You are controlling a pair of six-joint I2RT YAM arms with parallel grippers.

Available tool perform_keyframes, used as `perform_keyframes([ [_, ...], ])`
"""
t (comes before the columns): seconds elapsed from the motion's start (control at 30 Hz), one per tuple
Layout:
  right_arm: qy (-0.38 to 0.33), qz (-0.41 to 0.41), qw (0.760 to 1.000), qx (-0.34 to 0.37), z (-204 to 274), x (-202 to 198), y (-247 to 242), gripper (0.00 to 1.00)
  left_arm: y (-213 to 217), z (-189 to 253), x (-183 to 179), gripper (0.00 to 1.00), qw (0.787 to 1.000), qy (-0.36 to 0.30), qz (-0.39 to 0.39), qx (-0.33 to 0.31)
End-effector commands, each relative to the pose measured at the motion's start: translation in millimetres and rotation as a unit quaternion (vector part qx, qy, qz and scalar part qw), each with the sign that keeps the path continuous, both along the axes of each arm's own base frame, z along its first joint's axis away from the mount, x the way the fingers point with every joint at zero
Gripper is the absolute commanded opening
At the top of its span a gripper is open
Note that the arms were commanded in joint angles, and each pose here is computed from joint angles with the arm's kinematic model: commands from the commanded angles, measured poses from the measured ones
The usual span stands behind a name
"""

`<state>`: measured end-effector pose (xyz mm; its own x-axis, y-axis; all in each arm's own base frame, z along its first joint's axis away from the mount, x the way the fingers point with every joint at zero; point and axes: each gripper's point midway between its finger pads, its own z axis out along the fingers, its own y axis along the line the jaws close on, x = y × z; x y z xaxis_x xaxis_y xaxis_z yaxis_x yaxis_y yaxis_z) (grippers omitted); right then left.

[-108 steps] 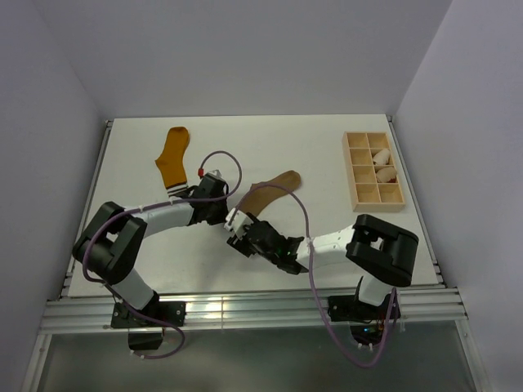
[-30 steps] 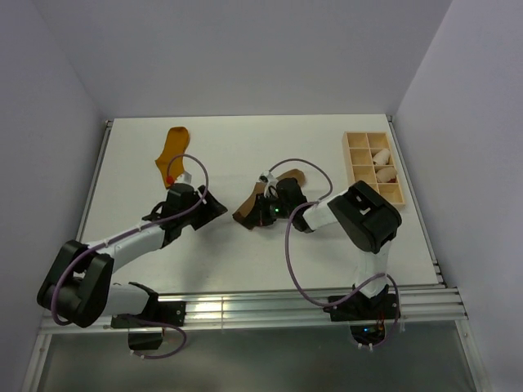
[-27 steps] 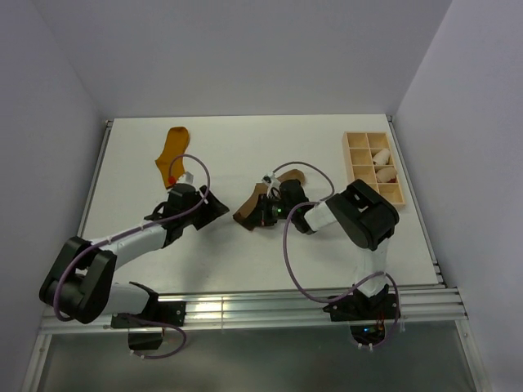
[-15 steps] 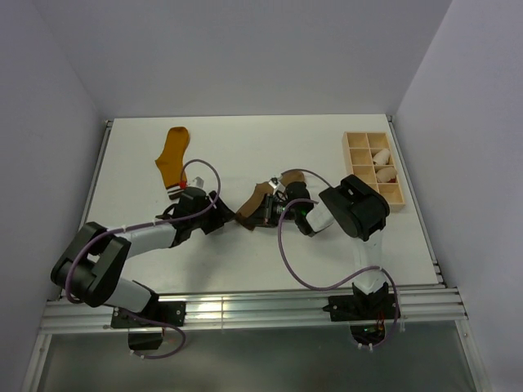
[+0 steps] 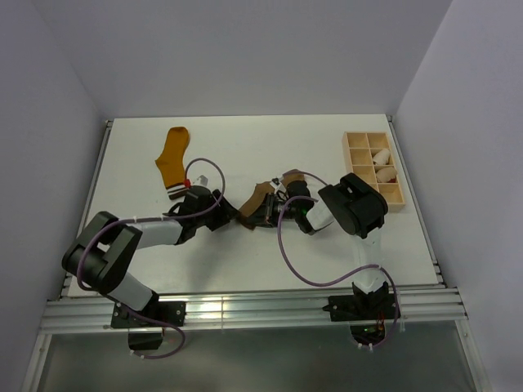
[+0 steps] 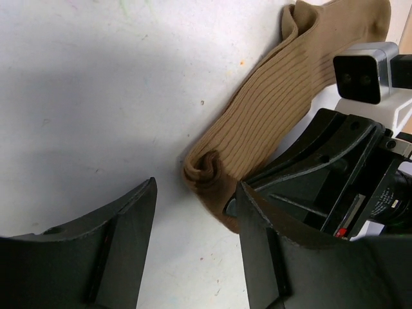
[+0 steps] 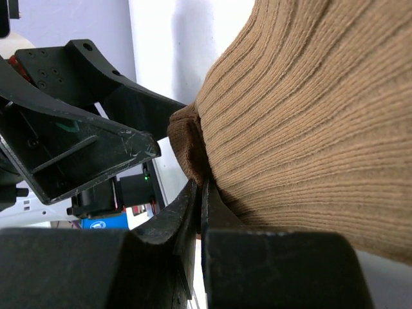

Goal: Roll the socks
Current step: Roll the sock at the center of the board.

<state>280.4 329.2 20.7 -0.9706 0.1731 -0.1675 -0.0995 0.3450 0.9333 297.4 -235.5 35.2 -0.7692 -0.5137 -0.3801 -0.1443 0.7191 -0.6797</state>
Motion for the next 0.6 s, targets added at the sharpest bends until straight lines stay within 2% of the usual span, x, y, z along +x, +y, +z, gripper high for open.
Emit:
perform_keyframes([
  [0.0,0.038,-0.009,0.999,-0.034,-24,-3,-8,0.02,-6,0,7,0.57,1.0,-0.007,0.003,0.0],
  [0.23,0.044,-0.009,0.999,-0.023,-22,-2,-6,0.02,-9,-10,5,0.51,1.0,0.007,-0.001,0.004],
  [0.57,0.046,-0.007,0.999,-0.027,-25,-2,-6,0.02,-12,-23,4,0.36,1.0,0.023,-0.002,0.014],
])
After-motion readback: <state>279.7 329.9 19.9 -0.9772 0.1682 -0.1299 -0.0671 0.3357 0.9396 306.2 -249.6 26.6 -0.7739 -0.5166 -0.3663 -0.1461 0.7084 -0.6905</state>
